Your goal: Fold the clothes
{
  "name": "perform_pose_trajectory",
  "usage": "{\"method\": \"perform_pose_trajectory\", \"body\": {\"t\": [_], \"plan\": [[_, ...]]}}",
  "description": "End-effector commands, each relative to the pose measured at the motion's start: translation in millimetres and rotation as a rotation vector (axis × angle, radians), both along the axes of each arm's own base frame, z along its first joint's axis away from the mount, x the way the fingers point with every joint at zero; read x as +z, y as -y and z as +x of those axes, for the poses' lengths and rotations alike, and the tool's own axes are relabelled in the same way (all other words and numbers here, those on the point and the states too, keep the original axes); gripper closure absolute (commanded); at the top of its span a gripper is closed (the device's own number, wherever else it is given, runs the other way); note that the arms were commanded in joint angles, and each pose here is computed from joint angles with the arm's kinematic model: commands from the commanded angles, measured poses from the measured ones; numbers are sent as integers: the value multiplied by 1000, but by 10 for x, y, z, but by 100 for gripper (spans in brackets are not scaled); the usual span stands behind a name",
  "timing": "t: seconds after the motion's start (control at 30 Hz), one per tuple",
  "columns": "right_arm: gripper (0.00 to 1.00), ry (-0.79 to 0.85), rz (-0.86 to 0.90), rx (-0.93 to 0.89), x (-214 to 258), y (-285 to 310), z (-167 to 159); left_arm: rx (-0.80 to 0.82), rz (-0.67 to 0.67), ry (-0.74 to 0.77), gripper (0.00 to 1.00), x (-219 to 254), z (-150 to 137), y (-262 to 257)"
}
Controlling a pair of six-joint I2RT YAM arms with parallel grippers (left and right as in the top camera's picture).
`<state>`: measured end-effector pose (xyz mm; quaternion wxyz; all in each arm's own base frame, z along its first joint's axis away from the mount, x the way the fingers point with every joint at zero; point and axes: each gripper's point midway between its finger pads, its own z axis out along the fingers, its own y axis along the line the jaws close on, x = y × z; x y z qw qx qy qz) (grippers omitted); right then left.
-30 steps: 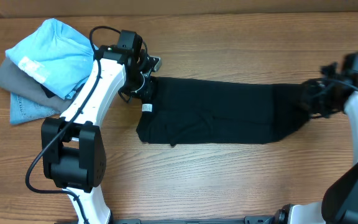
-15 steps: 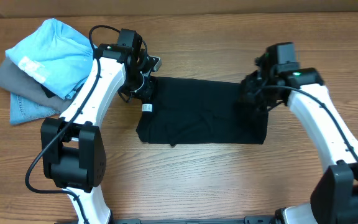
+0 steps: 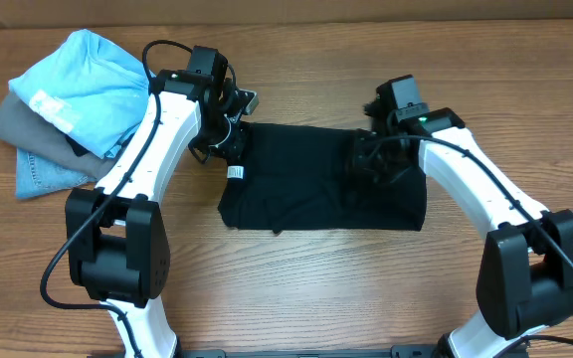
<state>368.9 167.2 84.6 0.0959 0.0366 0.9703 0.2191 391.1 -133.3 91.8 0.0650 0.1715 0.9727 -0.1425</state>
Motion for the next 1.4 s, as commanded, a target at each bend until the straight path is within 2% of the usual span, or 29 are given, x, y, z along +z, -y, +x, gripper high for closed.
{"method": "perform_pose_trajectory", "body": {"t": [0.0,0.13,0.3,0.37,0.5,0.63,0.83,1.03,1.17,1.3,1.37], "plan": [[66,80,103,117,250,-214,29,4,10,42,85,118,71,-40],[65,116,69,31,354,56,151,6,20,44,84,113,74,-57],[60,43,41,-157,306,525,192,6,20,44,83,113,75,-56],[59,8,26,-163,262,632,117,6,20,45,82,114,77,-56],[47,-48,-21,-39,187,647,-136,6,18,54,78,118,99,-51],[42,-178,-18,-65,130,563,-410,6,17,58,77,120,108,-50],[43,-371,25,-235,-97,405,-725,6,16,58,77,120,108,-48],[42,-444,89,-366,-364,142,-840,6,17,55,76,119,100,-49],[43,-388,171,-337,-402,-108,-749,6,17,55,76,119,101,-48],[59,-370,180,-365,-394,-166,-686,6,17,52,77,118,95,-51],[59,-361,153,-395,-422,-114,-664,6,17,51,77,117,92,-50]]}}
